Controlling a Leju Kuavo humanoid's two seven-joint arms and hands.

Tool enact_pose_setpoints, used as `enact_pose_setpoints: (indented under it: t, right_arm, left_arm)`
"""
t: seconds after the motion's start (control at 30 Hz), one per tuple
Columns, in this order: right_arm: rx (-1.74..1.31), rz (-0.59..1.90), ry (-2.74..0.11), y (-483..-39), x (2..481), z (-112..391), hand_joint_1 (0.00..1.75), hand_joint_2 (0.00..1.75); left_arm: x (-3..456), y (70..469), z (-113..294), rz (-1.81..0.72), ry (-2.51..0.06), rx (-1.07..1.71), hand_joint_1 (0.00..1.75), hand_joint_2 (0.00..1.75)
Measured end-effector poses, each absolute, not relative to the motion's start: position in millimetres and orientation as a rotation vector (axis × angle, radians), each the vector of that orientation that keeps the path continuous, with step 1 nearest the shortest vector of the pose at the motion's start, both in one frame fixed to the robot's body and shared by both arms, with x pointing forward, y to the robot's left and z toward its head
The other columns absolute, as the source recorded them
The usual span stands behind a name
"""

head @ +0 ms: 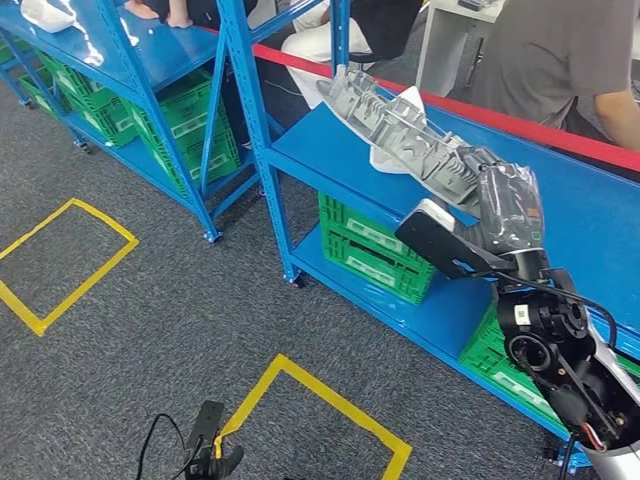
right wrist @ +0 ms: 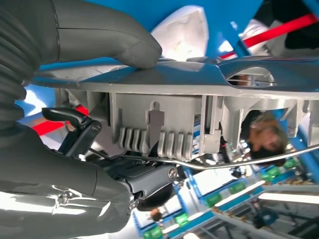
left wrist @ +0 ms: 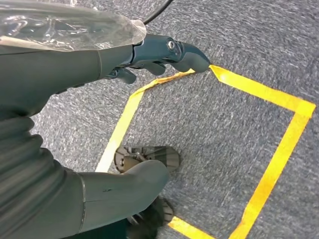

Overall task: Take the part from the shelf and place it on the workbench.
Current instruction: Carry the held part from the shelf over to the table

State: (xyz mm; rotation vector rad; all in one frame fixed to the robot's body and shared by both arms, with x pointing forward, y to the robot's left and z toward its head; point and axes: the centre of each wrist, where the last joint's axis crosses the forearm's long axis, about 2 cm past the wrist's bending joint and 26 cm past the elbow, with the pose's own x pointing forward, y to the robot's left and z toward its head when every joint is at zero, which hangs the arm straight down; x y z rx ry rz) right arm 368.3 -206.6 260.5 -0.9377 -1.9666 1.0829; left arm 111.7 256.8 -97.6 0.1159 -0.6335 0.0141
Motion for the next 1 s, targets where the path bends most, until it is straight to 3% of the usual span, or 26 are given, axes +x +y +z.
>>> enact_pose_setpoints:
  t: [1.0]
  right_arm:
    - [-0.959, 1.077, -1.967, -206.5, 362.4, 258.5, 1.75, 1.75]
  left_arm:
    - [113.1, 257.4, -97.3, 0.000, -0.631, 0.115, 0.00, 1.75]
